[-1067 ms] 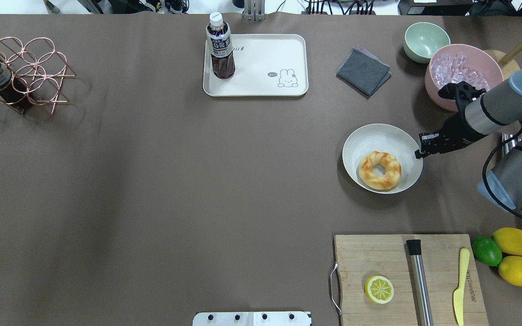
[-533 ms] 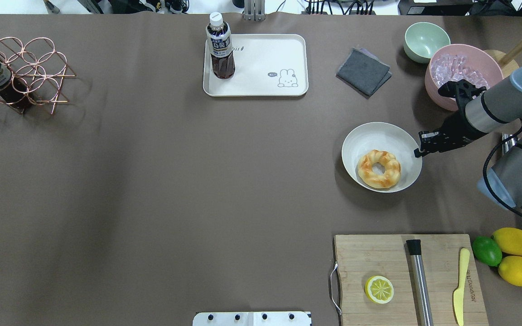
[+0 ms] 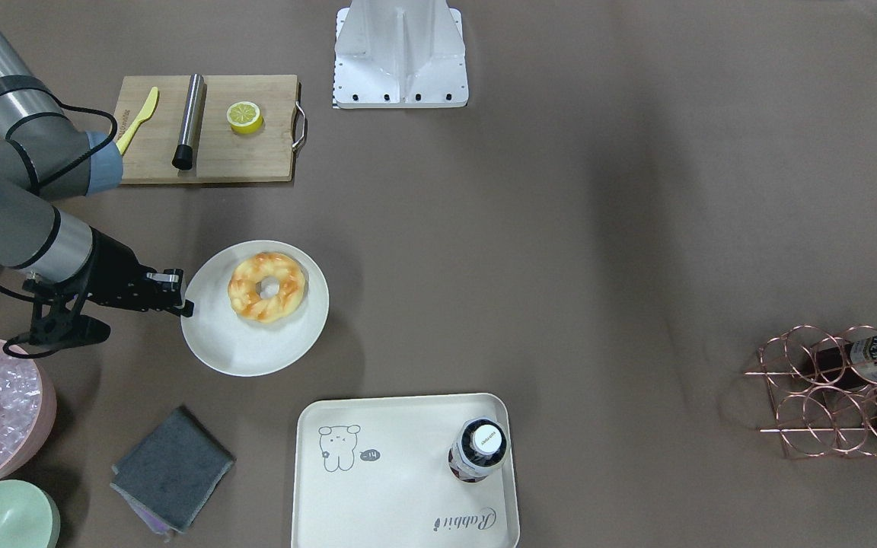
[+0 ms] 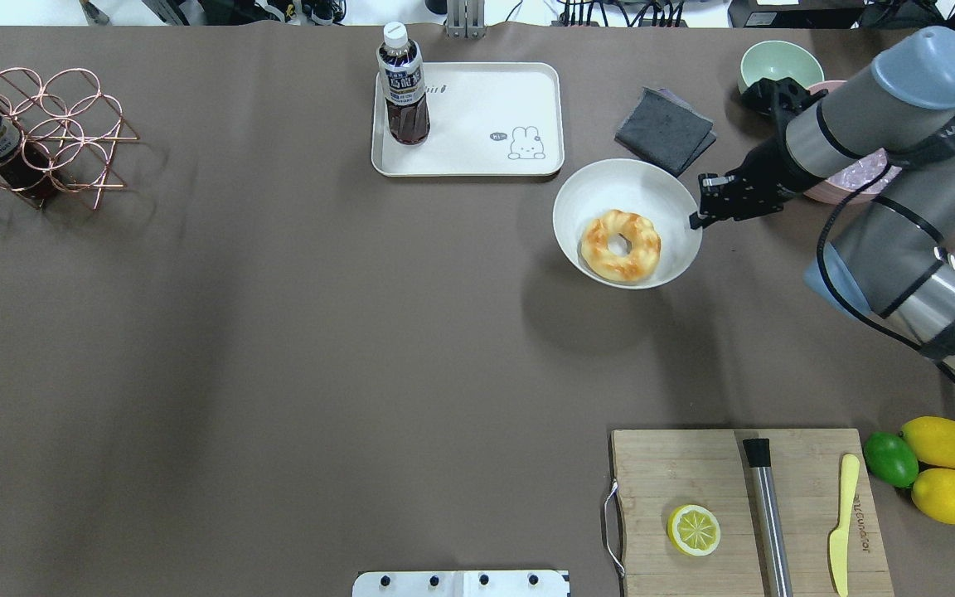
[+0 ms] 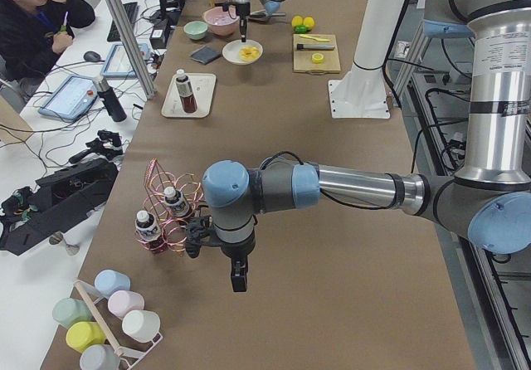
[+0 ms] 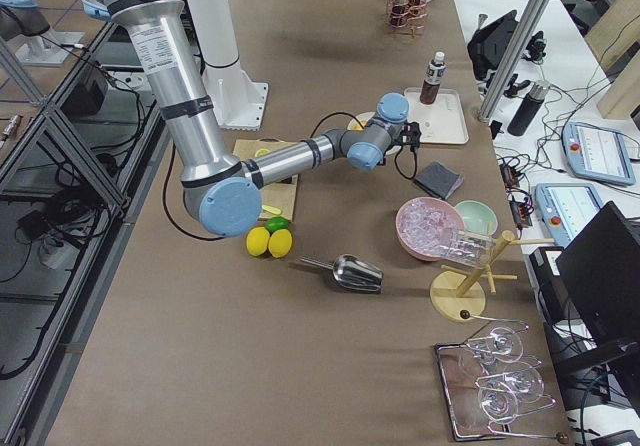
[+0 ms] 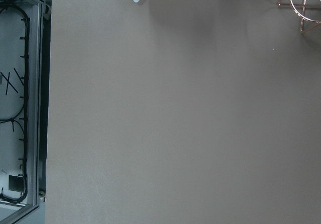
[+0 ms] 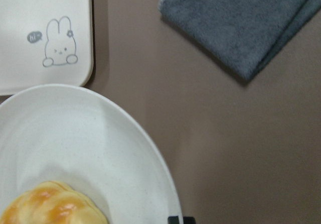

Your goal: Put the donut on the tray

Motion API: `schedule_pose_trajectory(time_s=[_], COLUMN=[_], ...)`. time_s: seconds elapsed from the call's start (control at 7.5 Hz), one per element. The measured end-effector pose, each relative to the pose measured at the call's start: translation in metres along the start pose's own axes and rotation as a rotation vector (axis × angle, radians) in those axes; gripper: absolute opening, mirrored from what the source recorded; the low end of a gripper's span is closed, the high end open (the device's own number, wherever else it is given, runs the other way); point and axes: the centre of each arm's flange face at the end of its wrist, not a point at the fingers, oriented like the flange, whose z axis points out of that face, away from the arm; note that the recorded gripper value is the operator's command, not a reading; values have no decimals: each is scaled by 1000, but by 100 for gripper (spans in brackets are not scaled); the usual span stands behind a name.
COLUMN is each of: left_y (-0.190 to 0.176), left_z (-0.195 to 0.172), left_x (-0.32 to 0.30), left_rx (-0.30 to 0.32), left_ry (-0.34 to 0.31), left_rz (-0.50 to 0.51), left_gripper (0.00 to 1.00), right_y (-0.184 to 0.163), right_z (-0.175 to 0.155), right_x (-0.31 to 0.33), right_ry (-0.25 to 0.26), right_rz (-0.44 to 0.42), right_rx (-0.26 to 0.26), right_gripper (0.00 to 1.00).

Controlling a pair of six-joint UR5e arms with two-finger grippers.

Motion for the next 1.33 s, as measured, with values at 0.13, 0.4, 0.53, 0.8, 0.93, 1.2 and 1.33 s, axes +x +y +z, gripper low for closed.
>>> schedule_pose_trajectory(time_s=[0.13,0.4,0.53,0.8,0.93,1.2,1.33], left_y=[0,0,0,0,0,0,0], left_z=[-1,0,0,0,0,0,0], left_x=[0,0,0,0,0,0,0], left_rx=[1,1,0,1,0,-1,-1], left_ry=[0,0,0,0,0,0,0], left_rz=[0,-2,-2,-2,-2,-2,-2], left_gripper=[98,98,98,98,98,98,98], right_y=[-27,-79,-99,-127,-138,-154,-159], right_z=[5,13,18,37,52,75,81], right_x=[-18,-49,-69,-111,-130,-151,-153], right_ry=[1,16,27,75,108,153,159], right_rz=[23,54,63,82,86,92,91], right_rx=[8,24,33,48,64,89,98], right_gripper=[0,0,0,0,0,0,0])
